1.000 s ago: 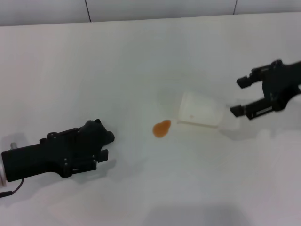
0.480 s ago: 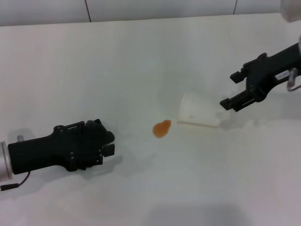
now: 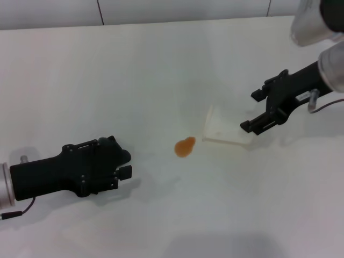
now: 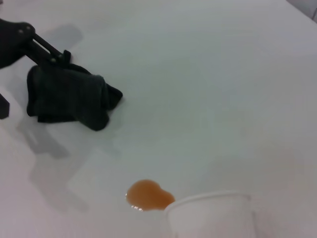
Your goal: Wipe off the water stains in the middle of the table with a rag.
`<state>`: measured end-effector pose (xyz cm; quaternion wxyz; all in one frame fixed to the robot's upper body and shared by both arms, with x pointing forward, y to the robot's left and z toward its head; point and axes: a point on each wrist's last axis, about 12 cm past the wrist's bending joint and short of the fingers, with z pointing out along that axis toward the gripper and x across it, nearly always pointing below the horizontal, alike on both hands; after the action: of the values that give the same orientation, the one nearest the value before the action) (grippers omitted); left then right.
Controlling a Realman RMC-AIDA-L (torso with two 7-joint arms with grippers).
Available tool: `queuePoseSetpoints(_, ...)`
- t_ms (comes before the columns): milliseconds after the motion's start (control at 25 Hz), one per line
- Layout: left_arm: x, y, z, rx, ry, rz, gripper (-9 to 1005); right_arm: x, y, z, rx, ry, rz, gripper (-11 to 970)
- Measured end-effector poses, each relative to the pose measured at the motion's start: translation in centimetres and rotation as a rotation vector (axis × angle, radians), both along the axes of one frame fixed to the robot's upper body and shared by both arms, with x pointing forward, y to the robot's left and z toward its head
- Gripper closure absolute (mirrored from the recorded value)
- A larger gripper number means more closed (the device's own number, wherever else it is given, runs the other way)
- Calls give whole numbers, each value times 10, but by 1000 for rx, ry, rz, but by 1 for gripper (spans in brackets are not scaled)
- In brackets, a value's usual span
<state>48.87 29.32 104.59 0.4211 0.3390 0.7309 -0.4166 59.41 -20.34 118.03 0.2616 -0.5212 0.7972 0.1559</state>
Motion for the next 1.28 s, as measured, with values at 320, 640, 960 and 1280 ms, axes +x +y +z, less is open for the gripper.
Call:
queuePoseSetpoints(320, -1, 0, 0, 0, 1, 1, 194, -1, 8, -16, -32, 5, 12, 131)
queuePoseSetpoints(640, -2, 1, -1, -1, 5, 4, 194, 1, 11, -21, -35, -15, 2, 129)
queuePoseSetpoints(960, -2, 1, -2, 0, 7, 6, 194, -1, 18, -31, -61, -14, 21, 128)
queuePoseSetpoints(1280, -2, 0, -2, -2, 9, 6, 194, 1, 23, -35, -68, -44, 18, 127)
